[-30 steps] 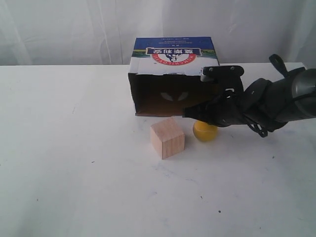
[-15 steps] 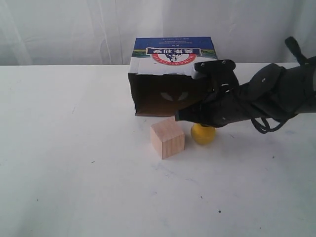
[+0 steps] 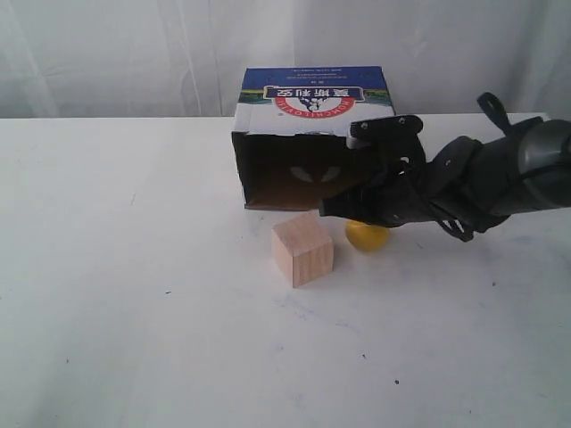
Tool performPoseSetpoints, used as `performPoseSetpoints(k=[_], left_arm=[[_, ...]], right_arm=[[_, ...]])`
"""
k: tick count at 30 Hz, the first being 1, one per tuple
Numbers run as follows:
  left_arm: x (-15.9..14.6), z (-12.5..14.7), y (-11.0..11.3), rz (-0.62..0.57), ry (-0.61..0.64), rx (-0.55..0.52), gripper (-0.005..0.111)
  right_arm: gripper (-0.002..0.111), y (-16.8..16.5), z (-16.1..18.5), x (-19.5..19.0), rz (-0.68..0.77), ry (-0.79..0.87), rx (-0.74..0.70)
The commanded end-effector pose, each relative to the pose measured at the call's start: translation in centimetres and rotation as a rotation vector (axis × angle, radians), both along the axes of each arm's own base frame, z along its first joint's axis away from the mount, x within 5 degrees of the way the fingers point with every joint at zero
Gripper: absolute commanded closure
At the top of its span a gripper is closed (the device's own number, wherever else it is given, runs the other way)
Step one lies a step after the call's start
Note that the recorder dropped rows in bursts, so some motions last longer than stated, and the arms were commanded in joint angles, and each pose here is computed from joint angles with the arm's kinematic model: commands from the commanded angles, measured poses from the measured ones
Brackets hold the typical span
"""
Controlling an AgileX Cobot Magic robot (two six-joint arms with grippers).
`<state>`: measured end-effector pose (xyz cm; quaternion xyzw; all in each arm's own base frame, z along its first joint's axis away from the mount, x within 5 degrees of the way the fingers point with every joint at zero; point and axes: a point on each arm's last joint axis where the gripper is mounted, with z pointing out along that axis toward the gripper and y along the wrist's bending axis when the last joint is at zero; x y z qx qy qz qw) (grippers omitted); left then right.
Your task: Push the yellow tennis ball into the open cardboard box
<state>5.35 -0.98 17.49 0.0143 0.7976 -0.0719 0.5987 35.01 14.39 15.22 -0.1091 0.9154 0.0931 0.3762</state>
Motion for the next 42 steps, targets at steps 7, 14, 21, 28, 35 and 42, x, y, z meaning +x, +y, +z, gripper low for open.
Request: performPoseSetpoints(k=[7, 14, 21, 28, 35, 42], left_arm=[[0.0, -0.1, 0.0, -0.003, -0.003, -0.003, 0.107], [0.0, -0.1, 0.0, -0.003, -0.003, -0.003, 0.107], [0.0, -0.1, 0.0, -0.003, -0.003, -0.003, 0.107], [0.0, -0.1, 0.0, -0.003, -0.003, -0.003, 0.107], [0.0, -0.1, 0.0, -0.003, -0.003, -0.003, 0.107], [0.0, -0.1, 0.0, -0.003, -0.003, -0.003, 0.107]], right_arm=[[0.108, 0.4, 1.0, 1.8, -0.002, -0.058, 0.007], [0.108, 0.7, 2.6, 2.8, -0.009, -0.117, 0.024], [0.108, 1.7, 2.5, 1.4, 0.11, 0.043, 0.079], [0.108, 1.5, -0.8, 2.2, 0.066, 0.068, 0.037], [0.108, 0.9, -1.2, 3.2, -0.006, -0.026, -0.002], [0.108, 0.8, -0.7, 3.7, -0.033, -0.075, -0.01]])
